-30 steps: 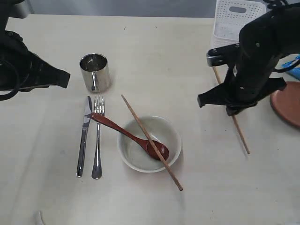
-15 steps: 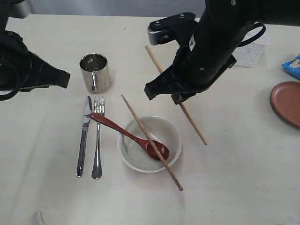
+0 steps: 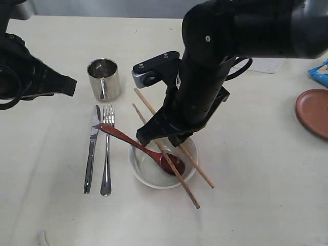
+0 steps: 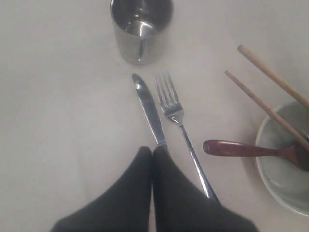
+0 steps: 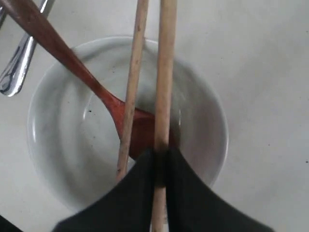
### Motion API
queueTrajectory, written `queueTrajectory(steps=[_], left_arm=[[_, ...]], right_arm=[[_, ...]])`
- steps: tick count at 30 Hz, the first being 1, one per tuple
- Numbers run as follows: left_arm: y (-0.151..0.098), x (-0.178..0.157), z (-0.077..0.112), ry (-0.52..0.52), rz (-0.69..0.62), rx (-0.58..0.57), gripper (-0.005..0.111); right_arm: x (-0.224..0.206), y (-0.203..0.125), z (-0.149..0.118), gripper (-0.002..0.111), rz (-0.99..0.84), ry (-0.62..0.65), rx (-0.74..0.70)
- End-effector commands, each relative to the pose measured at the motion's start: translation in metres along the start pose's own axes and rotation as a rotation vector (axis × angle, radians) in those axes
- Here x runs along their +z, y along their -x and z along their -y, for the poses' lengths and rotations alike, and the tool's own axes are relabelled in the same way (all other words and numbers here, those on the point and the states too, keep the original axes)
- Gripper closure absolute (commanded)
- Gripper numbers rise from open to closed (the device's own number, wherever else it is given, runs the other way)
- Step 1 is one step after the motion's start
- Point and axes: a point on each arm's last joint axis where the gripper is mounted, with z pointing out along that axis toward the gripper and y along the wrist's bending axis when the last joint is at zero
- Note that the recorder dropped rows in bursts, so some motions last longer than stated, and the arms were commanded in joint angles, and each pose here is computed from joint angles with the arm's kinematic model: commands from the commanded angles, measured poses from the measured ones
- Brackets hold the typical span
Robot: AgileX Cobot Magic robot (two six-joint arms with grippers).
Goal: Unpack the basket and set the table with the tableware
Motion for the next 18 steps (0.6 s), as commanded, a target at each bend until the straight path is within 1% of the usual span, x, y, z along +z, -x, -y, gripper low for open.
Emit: queueTrajectory(steps=[1, 10, 18], left_arm=[[-0.0014, -0.0009, -0.0002, -0.005, 0.003, -0.002, 0.107], [-0.0016, -0.0009, 0.0004, -0.011, 0.001, -0.004, 0.107], [-0.0016, -0.0009, 0.0004, -0.011, 0.001, -0.002, 0.107]], right_arm=[[0.0032, 0.0038, -0.0011, 0.109, 0.036, 0.01, 0.012], [0.007, 0.0019, -0.0011, 0.109, 0.001, 0.011, 0.068], [0.007, -0.0002, -0.001, 0.109, -0.022, 0.009, 0.069]])
